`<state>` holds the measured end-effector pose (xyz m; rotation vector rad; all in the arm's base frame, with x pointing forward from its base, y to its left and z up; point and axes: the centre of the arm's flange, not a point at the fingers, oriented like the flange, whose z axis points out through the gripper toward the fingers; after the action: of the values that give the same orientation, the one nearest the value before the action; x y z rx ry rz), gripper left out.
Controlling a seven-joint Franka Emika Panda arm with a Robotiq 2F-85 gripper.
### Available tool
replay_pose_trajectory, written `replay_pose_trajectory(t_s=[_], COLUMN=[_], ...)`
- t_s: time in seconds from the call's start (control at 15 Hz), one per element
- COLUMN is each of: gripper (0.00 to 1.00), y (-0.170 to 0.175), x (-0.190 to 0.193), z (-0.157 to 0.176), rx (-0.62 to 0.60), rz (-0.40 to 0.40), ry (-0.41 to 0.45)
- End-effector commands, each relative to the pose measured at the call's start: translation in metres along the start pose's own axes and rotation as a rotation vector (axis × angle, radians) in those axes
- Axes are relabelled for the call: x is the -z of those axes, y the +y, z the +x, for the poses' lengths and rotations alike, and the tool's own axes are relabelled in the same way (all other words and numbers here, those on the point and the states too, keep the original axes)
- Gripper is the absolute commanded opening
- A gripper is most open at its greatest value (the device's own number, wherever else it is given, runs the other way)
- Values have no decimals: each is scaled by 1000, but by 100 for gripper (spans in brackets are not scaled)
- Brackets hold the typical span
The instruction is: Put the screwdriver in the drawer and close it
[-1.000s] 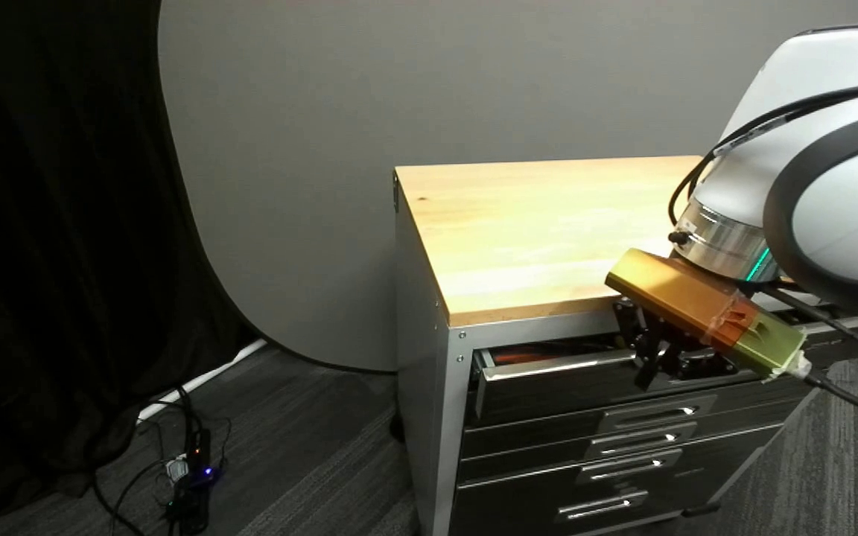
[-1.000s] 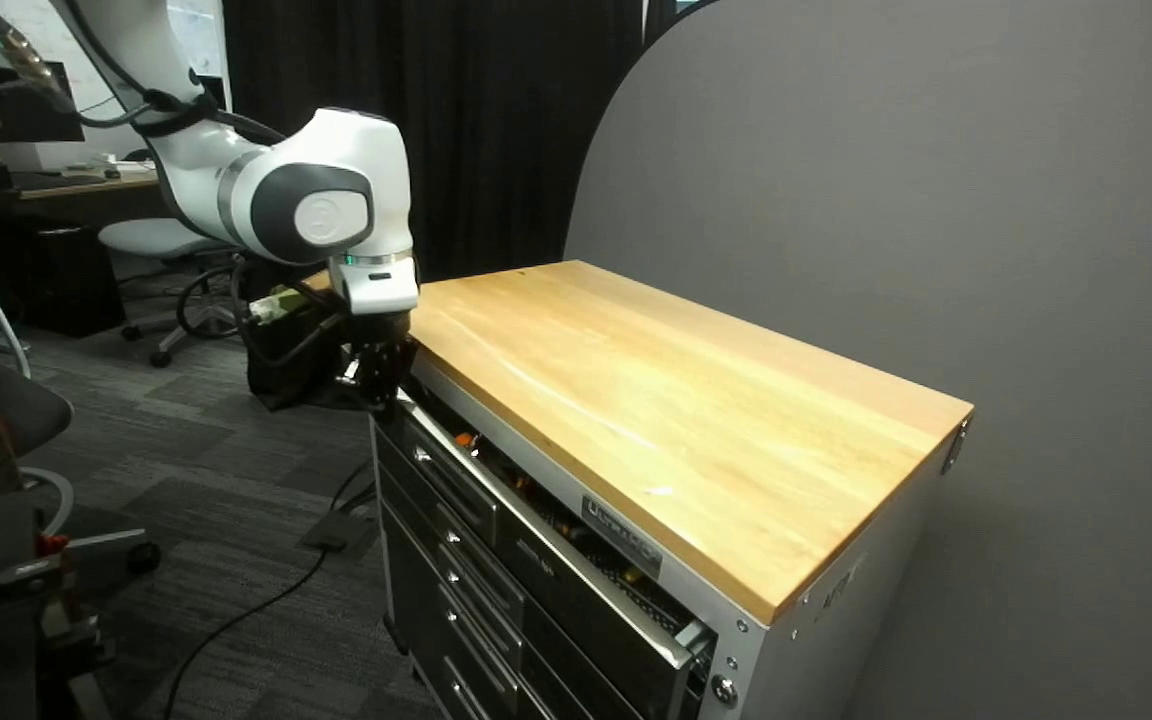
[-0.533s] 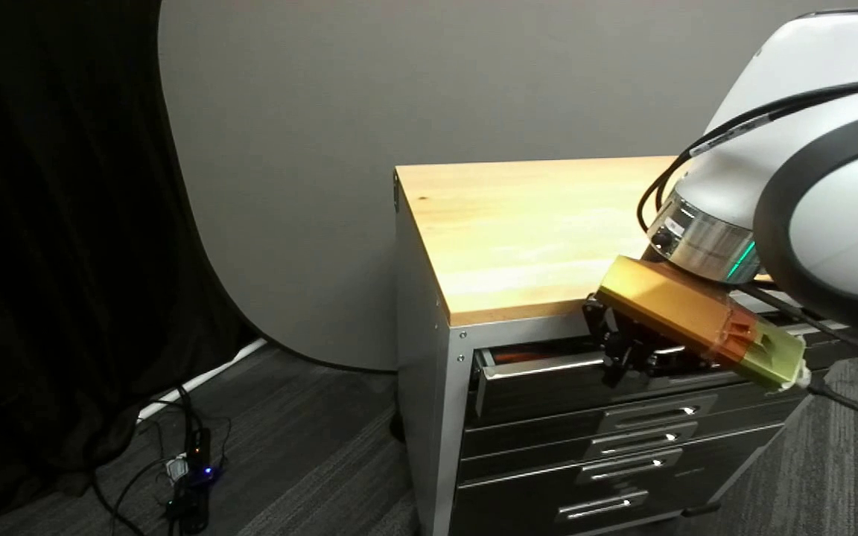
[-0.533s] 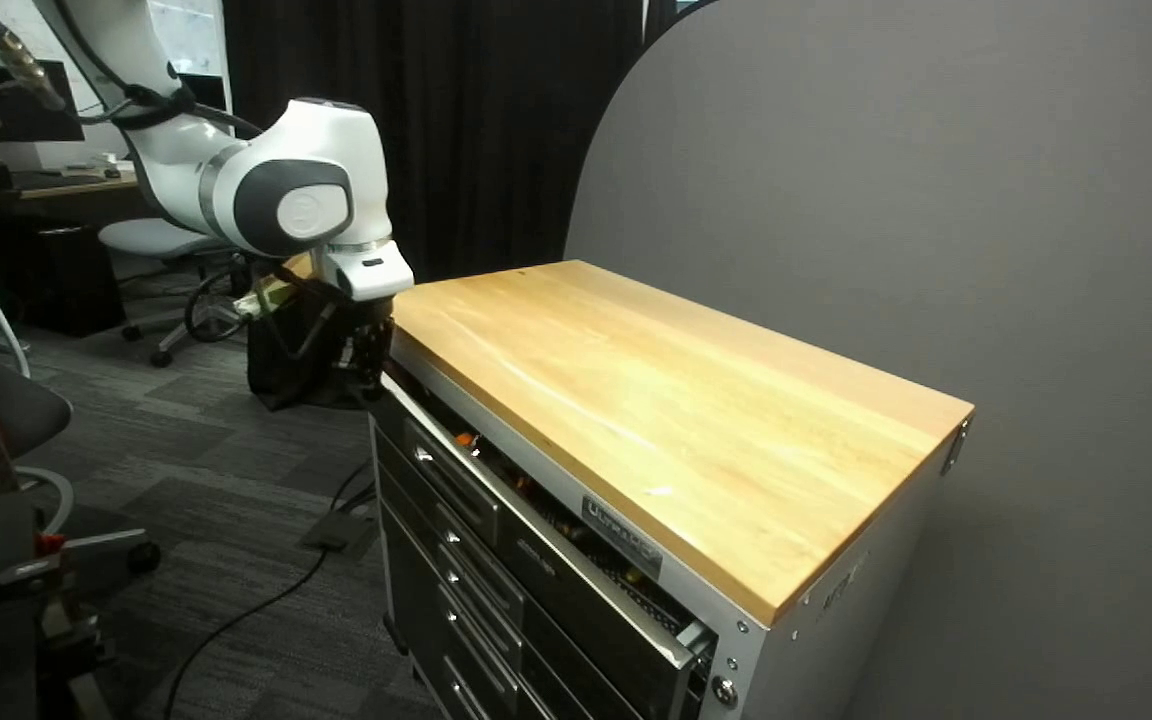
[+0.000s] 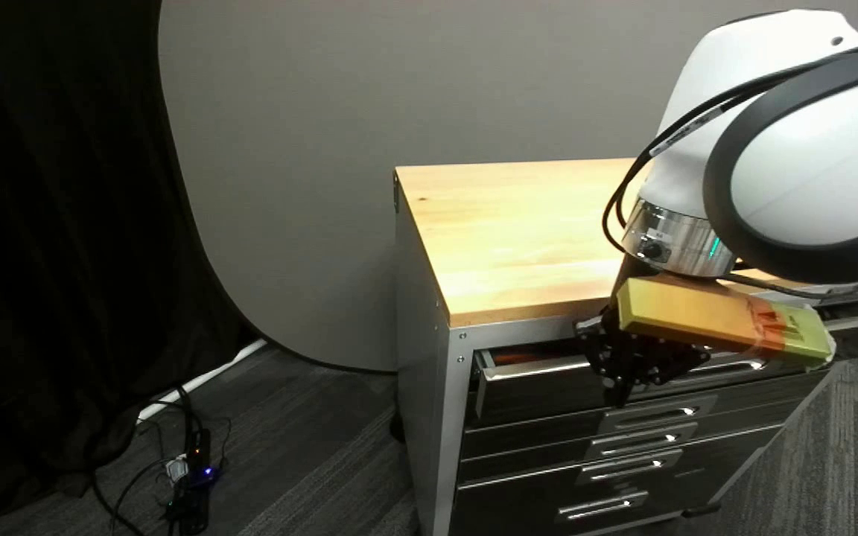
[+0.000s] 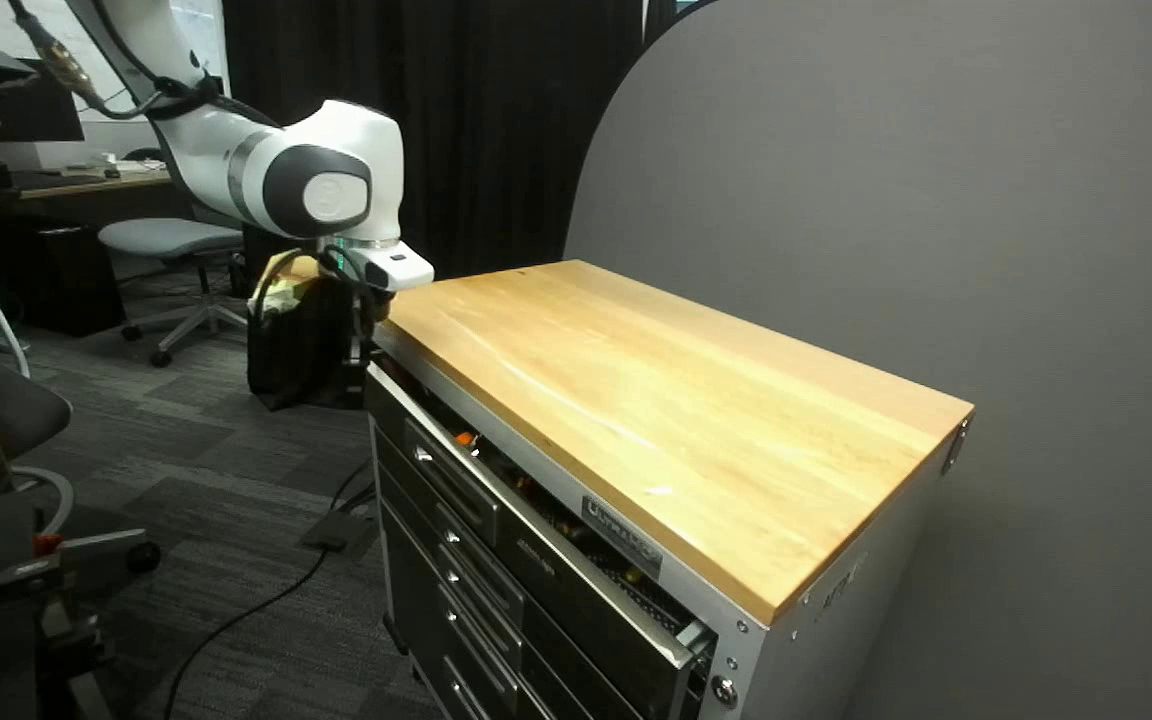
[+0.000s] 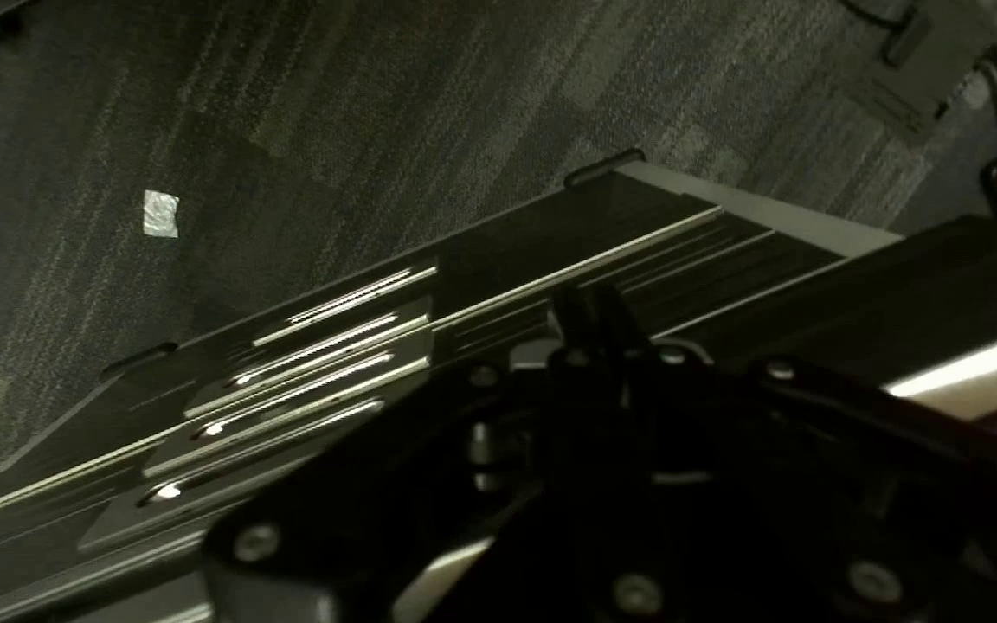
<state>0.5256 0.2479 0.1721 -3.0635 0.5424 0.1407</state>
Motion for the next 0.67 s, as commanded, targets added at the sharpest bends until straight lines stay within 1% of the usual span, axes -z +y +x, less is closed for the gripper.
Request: replay_pose_trajectory(t_s=[0.0,0.13,0.27,0.33,0.4,0.6], gripper=[6,5,5,4,5,5], y=[-16,-20,-25,-28,-31,-40], x=[-13,-20,-23,-23,-22,-19], z=[13,14,14,15,17,16], rx=[181,268,275,289,278,214], rz=[-73,-114,-112,-111,-93,-2], ry=[-38,-15,71,95,141,220])
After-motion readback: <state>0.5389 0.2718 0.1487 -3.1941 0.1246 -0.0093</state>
